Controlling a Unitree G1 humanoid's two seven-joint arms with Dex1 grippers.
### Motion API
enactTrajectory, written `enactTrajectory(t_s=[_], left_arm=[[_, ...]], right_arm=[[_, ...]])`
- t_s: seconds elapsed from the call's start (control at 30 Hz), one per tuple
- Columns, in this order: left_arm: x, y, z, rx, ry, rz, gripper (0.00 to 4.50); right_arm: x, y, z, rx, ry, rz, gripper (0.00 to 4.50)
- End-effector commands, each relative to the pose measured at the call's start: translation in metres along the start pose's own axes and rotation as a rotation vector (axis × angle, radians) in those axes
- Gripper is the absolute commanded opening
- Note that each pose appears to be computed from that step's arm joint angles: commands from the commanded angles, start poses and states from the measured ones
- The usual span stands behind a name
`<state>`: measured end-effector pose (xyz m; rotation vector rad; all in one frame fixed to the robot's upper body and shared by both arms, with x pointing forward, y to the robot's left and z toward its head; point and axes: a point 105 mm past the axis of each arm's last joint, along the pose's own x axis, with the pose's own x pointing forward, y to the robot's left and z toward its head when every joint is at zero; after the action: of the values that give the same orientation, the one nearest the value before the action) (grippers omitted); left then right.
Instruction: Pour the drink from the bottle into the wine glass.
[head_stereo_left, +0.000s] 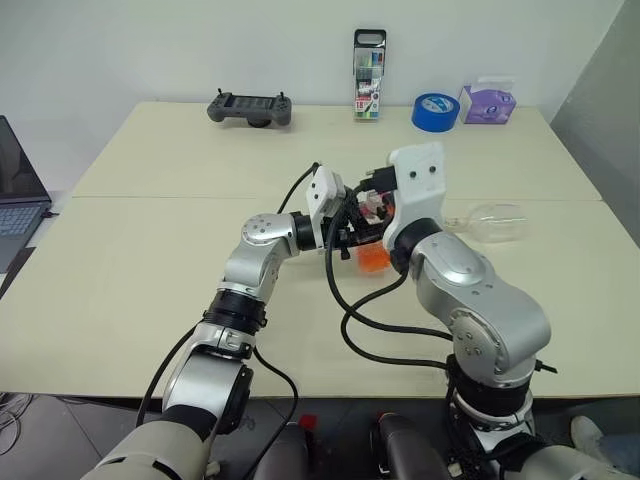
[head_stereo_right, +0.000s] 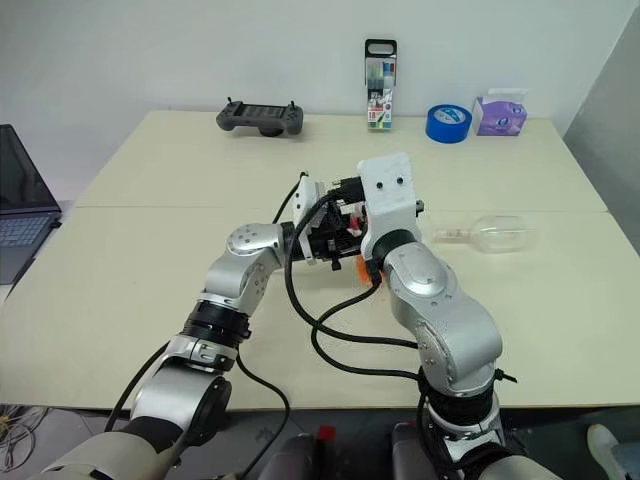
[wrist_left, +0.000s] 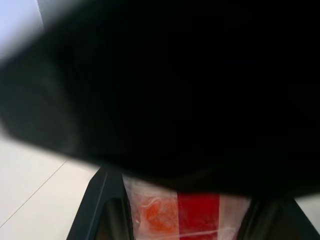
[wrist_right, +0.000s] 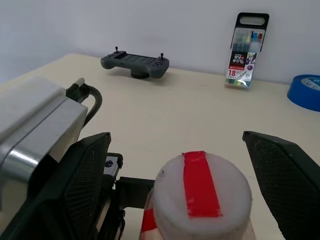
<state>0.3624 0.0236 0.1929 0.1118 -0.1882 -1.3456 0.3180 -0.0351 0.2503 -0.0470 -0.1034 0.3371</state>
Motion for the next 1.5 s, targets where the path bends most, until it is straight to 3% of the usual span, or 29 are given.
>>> enactTrajectory(t_s=[0.03,0.47,0.8,1.5], left_arm=[[0.002,0.001,0.020,0.069,-0.042,-0.008,1.83],[0.005,-0.002,0.020,0.066,-0.043,-0.013,1.83],[0.003,-0.001,0.019,0.064,-0.044,-0.004,1.83],[0.004,0.001,0.018,0.063,-0.043,-0.005,1.83]], right_arm=[[0.000,-0.011,0.009,0.003,-0.062,-0.065,4.50],[0.005,-0.023,-0.003,0.002,-0.044,-0.144,4.50],[-0.009,-0.041,-0.005,0.015,-0.053,-0.179,4.50],[-0.042,-0.034,-0.003,0.008,-0.108,-0.067,4.50]])
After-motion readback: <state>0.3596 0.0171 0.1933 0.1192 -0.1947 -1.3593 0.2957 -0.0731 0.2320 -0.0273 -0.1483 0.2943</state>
